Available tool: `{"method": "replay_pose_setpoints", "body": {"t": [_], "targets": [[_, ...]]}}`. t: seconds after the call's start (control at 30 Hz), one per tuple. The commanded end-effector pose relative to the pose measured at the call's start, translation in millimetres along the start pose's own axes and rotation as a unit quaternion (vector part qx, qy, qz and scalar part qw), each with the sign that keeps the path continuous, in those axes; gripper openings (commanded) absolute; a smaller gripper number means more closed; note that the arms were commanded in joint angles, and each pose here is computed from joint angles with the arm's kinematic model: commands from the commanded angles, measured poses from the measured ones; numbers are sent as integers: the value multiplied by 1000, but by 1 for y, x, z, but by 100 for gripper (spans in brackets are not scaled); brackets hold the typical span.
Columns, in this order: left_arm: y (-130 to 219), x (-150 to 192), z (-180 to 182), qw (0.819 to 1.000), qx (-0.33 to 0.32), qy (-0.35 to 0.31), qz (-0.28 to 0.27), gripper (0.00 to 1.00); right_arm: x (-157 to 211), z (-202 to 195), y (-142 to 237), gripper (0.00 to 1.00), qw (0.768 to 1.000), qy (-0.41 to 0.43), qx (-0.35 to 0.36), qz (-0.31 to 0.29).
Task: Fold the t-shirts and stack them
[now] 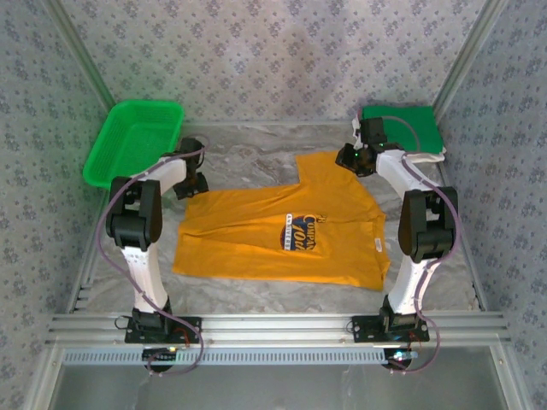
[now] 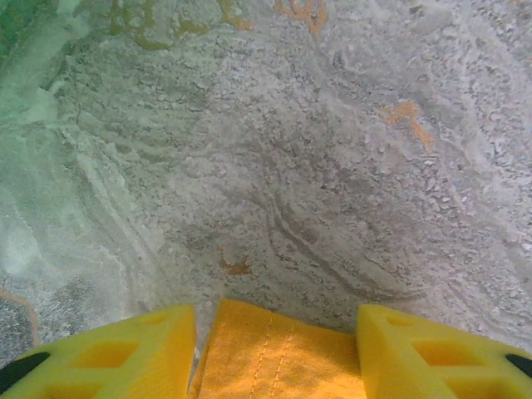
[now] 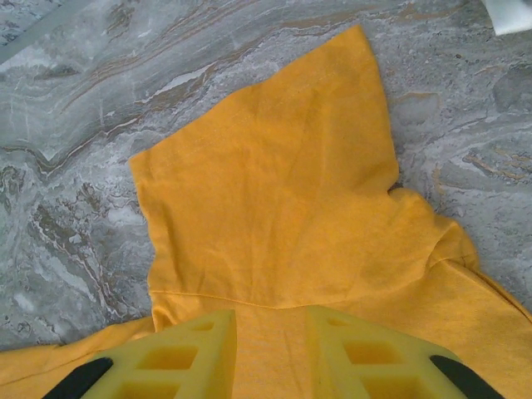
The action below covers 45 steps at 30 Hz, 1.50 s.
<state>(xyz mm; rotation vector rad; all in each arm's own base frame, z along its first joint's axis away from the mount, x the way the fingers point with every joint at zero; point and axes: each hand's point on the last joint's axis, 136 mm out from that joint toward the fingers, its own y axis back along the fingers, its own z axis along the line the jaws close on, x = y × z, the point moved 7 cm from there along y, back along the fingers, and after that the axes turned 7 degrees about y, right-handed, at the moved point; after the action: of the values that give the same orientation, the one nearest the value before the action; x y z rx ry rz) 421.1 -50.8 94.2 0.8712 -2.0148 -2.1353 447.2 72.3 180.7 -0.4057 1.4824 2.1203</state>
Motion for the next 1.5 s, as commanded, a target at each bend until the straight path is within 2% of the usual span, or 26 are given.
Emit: {"method": "replay_pose_setpoints", "body": {"t": [0.0,0.23,0.37,0.43,0.5,0.63,0.87,1.1,1.23,1.33,1.47], "targets": [[-4,3,1,1000,-1,5,8,52,6,-6,-8,30,1000,3,-5,12],[-16,2,-4,1000,12,2,16,31,0,-12,-12,31,1000,5,-2,16],[-6,-4,-9,1000,28,-1,2,11,-11,-12,-17,31,1000,12,4,19],[1,-8,-11,999,33,-3,-11,7,-18,-13,-21,31,1000,15,14,12],[9,-11,-12,999,38,-4,-19,0,-23,-15,-27,31,999,20,24,18],[23,-16,-14,998,47,-10,-40,0,-33,-20,-44,32,998,34,49,34],[58,-19,-21,990,103,-18,-91,0,-51,-31,-82,38,995,55,58,63],[86,-18,-28,980,145,-39,-127,0,-65,-42,-115,45,995,62,58,59],[84,-17,-29,981,145,-43,-123,0,-70,-46,-129,48,996,44,44,66],[78,-14,-30,982,146,-44,-116,0,-70,-47,-135,54,996,27,45,77],[71,-12,-30,983,141,-45,-109,0,-72,-49,-133,57,993,31,94,70]]}}
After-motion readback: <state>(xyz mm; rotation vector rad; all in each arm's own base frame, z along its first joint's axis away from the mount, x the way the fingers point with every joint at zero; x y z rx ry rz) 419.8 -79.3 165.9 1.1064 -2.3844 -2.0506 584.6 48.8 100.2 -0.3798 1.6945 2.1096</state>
